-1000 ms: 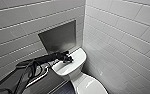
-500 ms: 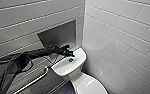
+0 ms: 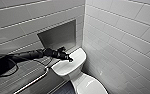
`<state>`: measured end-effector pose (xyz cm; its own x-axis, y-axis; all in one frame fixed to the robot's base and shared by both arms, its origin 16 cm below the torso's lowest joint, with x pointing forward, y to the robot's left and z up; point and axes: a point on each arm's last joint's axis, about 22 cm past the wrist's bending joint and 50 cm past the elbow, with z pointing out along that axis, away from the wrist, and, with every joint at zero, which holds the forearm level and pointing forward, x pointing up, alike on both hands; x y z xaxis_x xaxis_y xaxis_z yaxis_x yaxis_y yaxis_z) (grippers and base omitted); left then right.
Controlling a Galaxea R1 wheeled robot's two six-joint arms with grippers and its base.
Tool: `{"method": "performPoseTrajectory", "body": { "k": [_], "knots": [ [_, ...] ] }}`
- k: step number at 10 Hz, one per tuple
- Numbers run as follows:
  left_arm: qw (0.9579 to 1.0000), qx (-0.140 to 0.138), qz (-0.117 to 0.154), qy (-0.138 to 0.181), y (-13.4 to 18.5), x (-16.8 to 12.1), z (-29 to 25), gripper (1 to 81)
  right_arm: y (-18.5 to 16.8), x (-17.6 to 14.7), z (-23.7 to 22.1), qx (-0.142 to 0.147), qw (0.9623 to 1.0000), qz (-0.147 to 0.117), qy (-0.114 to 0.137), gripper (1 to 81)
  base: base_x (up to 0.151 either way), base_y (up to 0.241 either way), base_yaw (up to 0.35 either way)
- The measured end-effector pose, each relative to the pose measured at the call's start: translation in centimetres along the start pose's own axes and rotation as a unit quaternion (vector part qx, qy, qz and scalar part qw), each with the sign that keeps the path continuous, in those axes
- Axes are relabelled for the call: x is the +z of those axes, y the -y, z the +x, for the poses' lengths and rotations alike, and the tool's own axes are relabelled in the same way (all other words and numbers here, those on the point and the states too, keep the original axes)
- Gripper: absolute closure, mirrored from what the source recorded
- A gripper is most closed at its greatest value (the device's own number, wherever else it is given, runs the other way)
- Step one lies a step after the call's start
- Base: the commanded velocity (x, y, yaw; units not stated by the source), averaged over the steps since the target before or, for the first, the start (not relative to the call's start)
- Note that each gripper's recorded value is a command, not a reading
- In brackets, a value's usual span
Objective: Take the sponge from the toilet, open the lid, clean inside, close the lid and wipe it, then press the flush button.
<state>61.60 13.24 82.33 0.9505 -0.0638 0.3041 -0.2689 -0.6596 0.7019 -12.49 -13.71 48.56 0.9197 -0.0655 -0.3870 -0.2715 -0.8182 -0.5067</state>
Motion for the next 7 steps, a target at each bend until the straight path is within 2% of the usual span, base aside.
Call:
{"method": "performPoseTrajectory", "body": {
  "k": [2,4,7],
  "knots": [
    [0.9994,-0.009,-0.013,0.032,-0.3,-1.9,-7.5,81.1,0.2,-0.2,1.3,-0.01,0.9999,0.001,-0.013,81.1,0.0,0.0,0.0],
    [0.9981,-0.03,-0.007,0.054,0.4,-4.0,-15.8,81.1,0.6,-0.6,3.6,-0.029,0.9988,0.002,-0.04,81.1,0.0,0.0,0.0],
    [0.9949,-0.066,-0.002,0.076,1.2,-4.2,-29.3,81.1,0.6,-1.2,6.1,-0.055,0.9957,-0.002,-0.075,81.1,0.0,0.0,0.0]
  ]
}}
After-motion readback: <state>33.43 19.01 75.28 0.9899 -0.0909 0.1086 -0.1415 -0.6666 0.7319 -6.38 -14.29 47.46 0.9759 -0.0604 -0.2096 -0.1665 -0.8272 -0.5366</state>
